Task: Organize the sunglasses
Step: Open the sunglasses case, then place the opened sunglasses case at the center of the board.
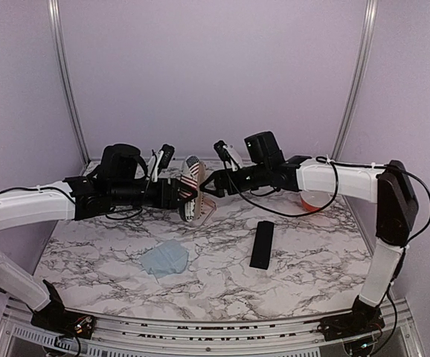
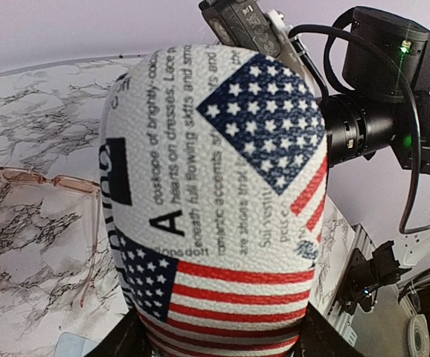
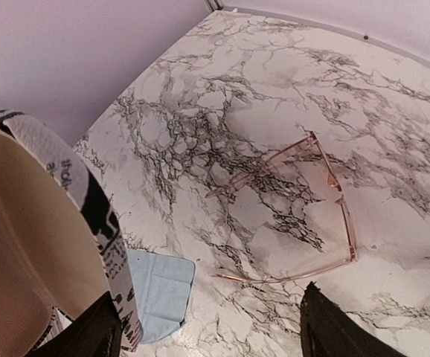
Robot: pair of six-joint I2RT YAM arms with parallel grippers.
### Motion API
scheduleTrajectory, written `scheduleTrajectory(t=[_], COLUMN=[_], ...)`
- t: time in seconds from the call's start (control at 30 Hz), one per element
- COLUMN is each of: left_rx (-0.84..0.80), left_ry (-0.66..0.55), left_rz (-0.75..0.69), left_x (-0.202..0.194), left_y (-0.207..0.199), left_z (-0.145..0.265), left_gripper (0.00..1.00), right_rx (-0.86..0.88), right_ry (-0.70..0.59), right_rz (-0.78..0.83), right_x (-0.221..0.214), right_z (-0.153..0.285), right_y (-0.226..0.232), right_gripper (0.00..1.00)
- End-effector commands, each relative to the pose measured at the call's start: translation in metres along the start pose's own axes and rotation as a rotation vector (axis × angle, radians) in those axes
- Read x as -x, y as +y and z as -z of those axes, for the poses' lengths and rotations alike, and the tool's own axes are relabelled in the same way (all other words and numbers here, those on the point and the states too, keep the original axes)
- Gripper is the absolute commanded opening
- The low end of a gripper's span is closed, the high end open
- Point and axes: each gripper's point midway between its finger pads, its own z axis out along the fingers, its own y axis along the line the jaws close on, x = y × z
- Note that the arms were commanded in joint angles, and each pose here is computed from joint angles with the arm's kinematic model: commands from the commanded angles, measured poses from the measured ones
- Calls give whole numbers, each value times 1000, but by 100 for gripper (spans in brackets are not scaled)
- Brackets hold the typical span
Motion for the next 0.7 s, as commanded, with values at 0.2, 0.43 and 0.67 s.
scheduleTrajectory(t=[0.2,0.43,0.67], left_rx=[-94,-103,-167], left_ry=[-54,82,263], left_rz=[-39,63,213], left_x=[25,-9,-61], left_y=[-25,-10,-3], left_z=[-8,-46,-94], left_gripper=[21,22,25], right_rx=[108,44,-63], right_ry=[-25,20,27], right_rz=[-28,-48,-71], right_x=[-5,-42,-60], right_z=[57,78,95], right_y=[8,-6,-19], right_gripper=[83,90,91])
